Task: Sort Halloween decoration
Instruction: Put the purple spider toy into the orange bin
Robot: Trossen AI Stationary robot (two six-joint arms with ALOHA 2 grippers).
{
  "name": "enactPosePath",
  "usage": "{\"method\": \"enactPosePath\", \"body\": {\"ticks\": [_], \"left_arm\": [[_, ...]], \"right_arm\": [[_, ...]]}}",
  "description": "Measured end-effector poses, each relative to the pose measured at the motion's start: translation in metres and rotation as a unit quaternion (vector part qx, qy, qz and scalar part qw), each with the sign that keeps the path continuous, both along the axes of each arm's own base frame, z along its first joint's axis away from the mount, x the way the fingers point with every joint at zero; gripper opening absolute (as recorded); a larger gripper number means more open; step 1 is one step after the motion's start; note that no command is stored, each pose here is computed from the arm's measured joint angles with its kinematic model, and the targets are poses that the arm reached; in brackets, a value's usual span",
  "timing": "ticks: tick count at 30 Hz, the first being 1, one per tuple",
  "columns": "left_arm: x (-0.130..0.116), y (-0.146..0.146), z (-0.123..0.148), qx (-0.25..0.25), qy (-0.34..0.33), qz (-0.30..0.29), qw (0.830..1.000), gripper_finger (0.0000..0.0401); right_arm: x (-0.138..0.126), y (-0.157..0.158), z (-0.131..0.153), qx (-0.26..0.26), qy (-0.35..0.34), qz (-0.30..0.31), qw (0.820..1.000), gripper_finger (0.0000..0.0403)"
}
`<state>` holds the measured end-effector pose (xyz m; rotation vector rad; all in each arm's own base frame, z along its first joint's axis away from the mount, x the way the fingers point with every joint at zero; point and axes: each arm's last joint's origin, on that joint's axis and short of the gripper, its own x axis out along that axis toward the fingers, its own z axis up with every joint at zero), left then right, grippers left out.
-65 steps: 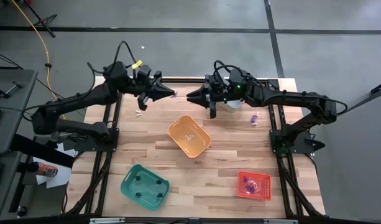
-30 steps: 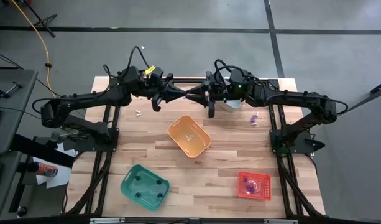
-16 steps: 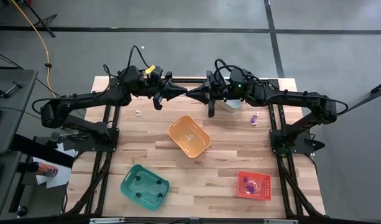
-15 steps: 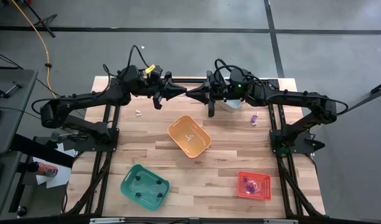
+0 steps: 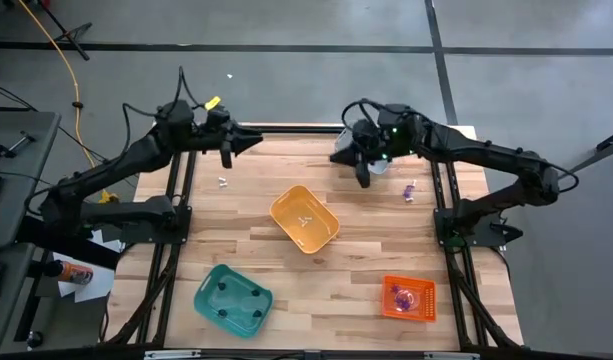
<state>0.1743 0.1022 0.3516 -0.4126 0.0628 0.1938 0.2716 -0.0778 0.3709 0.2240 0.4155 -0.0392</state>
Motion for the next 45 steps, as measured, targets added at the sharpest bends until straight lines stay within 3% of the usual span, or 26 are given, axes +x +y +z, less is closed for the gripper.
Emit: {"method": "enactPosePath", "body": {"ticks": [6,12,15,18,22,31,33,45], "left_arm": [[-0.007,-0.011,-0.039,-0.051,-0.046,0.017,0.997,0.0113],[-0.006,-0.018,-0.057,-0.078,-0.096,0.000,0.992,0.0113],[-0.006,-0.017,-0.056,-0.072,-0.099,0.013,0.992,0.0113],[-0.006,-0.016,-0.054,-0.049,-0.104,0.023,0.993,0.0113],[-0.008,-0.014,-0.051,-0.017,-0.114,0.033,0.993,0.0113],[-0.009,-0.012,-0.049,0.017,-0.118,0.027,0.993,0.0113],[-0.009,-0.013,-0.049,0.028,-0.113,0.025,0.993,0.0113],[-0.009,-0.013,-0.049,0.027,-0.112,0.024,0.993,0.0113]], "right_arm": [[-0.019,0.025,-0.047,0.077,0.088,0.011,0.993,0.0001],[-0.050,0.071,-0.090,0.235,0.143,0.019,0.961,0.0000],[-0.066,0.102,-0.098,0.335,0.188,0.044,0.922,0.0000],[-0.079,0.136,-0.101,0.425,0.248,0.048,0.869,0.0000],[-0.094,0.180,-0.108,0.493,0.342,0.012,0.800,0.0000],[-0.108,0.246,-0.152,0.537,0.448,-0.217,0.681,0.0000],[-0.109,0.254,-0.162,0.533,0.461,-0.251,0.663,0.0000],[-0.095,0.251,-0.193,0.488,0.467,-0.334,0.658,0.0000]]}}
